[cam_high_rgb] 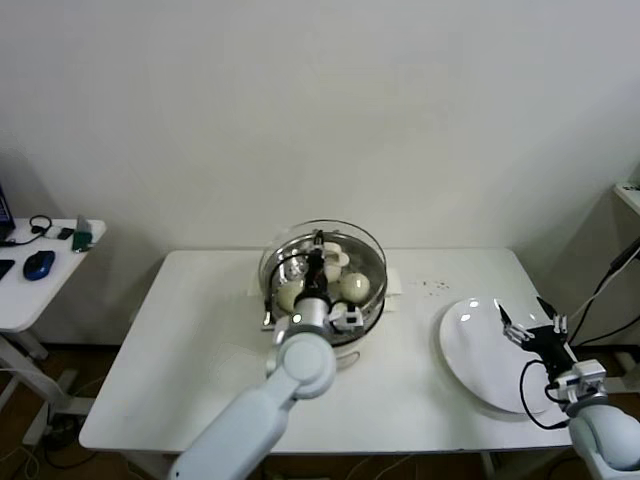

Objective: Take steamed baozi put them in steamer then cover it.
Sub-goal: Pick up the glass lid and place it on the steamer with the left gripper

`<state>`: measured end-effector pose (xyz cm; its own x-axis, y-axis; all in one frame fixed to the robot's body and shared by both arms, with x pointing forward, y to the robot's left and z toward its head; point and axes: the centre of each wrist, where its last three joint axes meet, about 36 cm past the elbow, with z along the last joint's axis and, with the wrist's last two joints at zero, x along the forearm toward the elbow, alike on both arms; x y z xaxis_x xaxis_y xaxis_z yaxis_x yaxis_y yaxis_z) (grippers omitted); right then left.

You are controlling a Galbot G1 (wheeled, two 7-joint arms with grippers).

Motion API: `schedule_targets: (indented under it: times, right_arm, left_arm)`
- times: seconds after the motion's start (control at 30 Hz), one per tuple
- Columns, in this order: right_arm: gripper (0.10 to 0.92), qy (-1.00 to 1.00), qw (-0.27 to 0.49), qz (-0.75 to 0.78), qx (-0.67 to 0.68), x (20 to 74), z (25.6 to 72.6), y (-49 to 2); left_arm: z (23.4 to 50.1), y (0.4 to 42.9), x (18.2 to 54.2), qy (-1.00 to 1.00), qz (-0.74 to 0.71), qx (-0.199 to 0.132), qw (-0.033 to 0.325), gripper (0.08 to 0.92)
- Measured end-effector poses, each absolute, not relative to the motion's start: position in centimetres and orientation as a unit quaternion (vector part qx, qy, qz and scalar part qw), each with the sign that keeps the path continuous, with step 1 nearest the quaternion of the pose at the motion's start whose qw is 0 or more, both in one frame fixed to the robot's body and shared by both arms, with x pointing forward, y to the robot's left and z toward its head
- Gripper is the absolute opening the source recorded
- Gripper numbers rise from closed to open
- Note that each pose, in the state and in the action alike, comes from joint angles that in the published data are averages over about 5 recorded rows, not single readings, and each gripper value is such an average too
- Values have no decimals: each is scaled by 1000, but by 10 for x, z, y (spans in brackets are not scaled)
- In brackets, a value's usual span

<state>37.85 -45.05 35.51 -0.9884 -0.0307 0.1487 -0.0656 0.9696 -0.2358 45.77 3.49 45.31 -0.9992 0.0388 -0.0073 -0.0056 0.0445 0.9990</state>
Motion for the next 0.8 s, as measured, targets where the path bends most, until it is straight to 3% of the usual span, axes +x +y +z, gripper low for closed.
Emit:
schedule_targets:
  times: [0.8]
  right_arm:
    - [823, -990, 72, 122, 23, 375, 350, -454]
  left_arm:
    - [432, 23, 473, 707, 706, 36, -4, 153]
